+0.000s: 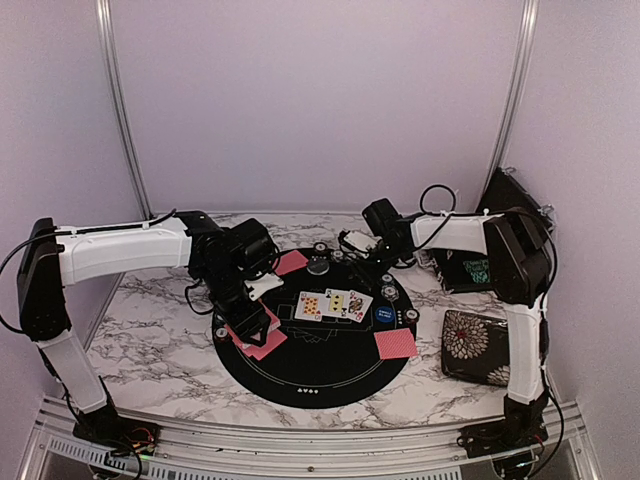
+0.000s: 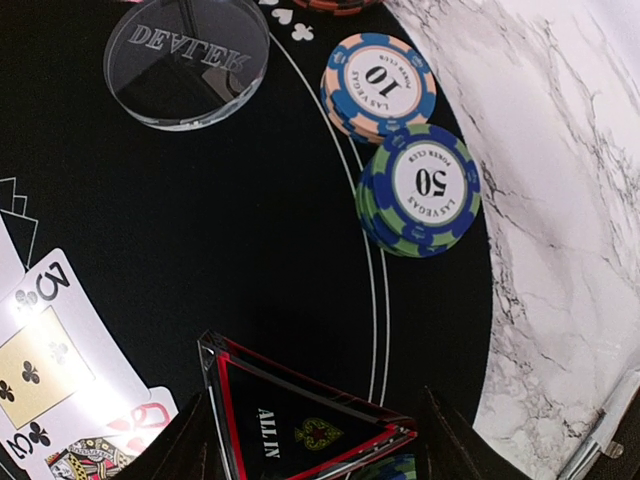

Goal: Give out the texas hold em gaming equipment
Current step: Place the all-in button in the small blind area.

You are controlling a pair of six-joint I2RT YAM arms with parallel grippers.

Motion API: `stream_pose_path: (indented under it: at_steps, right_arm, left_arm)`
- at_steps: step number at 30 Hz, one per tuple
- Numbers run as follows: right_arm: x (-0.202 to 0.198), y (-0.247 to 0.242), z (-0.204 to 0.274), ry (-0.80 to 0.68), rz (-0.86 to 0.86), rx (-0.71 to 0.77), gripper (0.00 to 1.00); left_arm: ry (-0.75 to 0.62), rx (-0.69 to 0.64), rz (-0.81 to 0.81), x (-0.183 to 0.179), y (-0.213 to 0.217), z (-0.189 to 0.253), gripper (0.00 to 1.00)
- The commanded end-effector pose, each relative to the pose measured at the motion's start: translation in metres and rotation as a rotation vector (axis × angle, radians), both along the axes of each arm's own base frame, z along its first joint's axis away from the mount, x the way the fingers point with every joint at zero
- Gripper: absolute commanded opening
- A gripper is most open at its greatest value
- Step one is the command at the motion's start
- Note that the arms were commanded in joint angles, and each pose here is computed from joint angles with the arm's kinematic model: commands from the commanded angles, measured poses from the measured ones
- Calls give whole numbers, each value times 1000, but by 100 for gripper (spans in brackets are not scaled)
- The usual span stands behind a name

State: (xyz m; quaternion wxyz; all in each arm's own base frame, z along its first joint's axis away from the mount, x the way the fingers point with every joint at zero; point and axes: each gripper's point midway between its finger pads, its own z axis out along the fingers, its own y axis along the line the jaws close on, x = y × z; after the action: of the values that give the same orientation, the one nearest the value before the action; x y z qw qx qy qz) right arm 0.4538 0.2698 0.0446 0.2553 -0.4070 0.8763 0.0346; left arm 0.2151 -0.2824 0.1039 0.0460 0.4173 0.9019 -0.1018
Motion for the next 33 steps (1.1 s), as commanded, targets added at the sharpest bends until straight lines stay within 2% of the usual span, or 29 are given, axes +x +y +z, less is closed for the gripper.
stream_pose_path:
  at_steps: [1, 27, 33]
  right_arm:
    - [8, 0, 6, -15, 11, 7, 53]
    - [-4, -5, 2, 29, 22, -14, 54]
    - [-6, -7, -1, 38, 23, -30, 57]
  left_arm:
    - [-3, -18, 4, 0, 2, 5, 55]
    - [-3, -20, 8, 1, 2, 5, 55]
    - [-2, -21, 9, 0, 3, 5, 55]
